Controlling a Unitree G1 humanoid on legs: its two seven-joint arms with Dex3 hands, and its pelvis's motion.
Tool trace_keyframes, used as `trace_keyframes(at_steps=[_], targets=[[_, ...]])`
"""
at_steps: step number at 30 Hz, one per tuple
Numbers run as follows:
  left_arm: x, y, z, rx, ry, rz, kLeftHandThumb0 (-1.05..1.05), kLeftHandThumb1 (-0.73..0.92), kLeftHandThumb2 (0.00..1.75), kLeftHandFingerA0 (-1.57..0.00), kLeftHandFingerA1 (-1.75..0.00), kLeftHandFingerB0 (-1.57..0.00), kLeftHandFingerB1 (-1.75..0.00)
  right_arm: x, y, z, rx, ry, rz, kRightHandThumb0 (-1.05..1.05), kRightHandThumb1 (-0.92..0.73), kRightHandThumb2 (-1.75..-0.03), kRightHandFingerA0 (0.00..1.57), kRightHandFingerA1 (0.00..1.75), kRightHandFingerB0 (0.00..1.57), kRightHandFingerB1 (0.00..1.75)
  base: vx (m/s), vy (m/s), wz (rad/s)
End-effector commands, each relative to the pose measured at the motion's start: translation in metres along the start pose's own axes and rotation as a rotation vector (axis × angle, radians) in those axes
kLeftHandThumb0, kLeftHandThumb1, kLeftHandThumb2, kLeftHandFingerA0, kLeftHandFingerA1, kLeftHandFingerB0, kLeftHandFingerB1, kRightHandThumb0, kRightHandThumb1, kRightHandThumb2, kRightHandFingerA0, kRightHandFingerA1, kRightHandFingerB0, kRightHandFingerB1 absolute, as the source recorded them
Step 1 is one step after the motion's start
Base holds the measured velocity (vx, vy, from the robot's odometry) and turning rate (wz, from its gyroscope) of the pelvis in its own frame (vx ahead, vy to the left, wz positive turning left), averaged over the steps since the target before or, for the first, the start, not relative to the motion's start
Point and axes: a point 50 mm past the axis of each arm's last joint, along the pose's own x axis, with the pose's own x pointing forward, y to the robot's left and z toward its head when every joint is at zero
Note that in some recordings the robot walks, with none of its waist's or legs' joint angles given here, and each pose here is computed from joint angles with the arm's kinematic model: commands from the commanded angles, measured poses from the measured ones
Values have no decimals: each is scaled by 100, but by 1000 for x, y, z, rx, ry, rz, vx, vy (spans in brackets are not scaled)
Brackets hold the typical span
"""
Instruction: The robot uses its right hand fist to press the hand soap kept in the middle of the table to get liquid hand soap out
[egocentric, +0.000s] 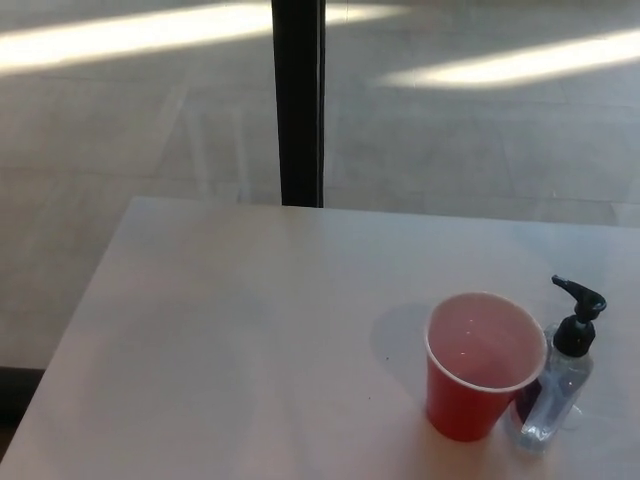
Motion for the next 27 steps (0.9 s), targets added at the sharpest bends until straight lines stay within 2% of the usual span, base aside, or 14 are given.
trace_keyframes(at_steps=[1, 2, 4, 8, 10, 14, 18, 21, 22, 24, 25, 27], targets=[[0, 10, 0, -28, 32, 11, -14, 41, 95, -64, -84, -50, -75, -4, 21, -19, 39, 130, 170, -15, -62, -113, 94, 175, 75, 130, 0, 0, 0], [0, 10, -1, -24, 32, 8, -15, 42, 95, -62, -83, -48, -73, -6, 31, -26, 10, 146, 280, -18, -63, -118, 98, 175, 76, 140, 0, 0, 0], [1, 10, -3, -21, 39, 16, -14, 42, 93, -65, -83, -51, -74, -9, 38, -34, -5, 193, 320, -22, -60, -116, 98, 175, 75, 145, 0, 0, 0], [0, 11, 0, -21, 28, 4, -15, 42, 96, -63, -83, -50, -75, -14, 50, -46, -25, 255, 412, -22, -61, -111, 97, 175, 74, 143, 0, 0, 0], [0, 10, -1, -30, 32, 7, -15, 41, 95, -63, -83, -51, -75, -17, 54, -53, -34, 278, 469, -20, -60, -114, 97, 175, 74, 144, 0, 0, 0], [0, 12, -6, -15, 41, 13, -17, 42, 94, -64, -83, -52, -75, -26, 57, -66, -54, 331, 497, -19, -59, -119, 96, 175, 74, 150, 0, 0, 0], [-1, 12, -7, -22, 41, 18, -17, 41, 96, -65, -84, -52, -76, -36, 52, -85, -84, 401, 552, -23, -56, -115, 97, 175, 75, 152, 0, 0, 0], [0, 12, -9, -39, 48, 19, -17, 42, 95, -65, -84, -52, -76, -39, 51, -88, -123, 413, 550, -23, -55, -115, 97, 175, 74, 151, 0, 0, 0], [0, 12, -7, 1, 41, 22, -18, 42, 94, -67, -85, -54, -76, -44, 51, -91, -138, 425, 553, -22, -59, -114, 98, 175, 75, 144, 0, 0, 0], [-1, 12, -7, 2, 35, 21, -18, 41, 95, -68, -86, -55, -77, -45, 51, -93, -138, 424, 558, -22, -58, -116, 99, 175, 75, 144, 0, 0, 0], [-1, 12, -7, 1, 42, 16, -17, 42, 95, -67, -85, -50, -74, -47, 51, -94, -146, 424, 556, -22, -56, -119, 100, 175, 76, 145, 0, 0, 0], [-1, 12, -7, 10, 34, 16, -18, 42, 94, -67, -85, -53, -76, -51, 51, -96, -153, 433, 561, -21, -55, -121, 99, 175, 76, 148, 0, 0, 0]])
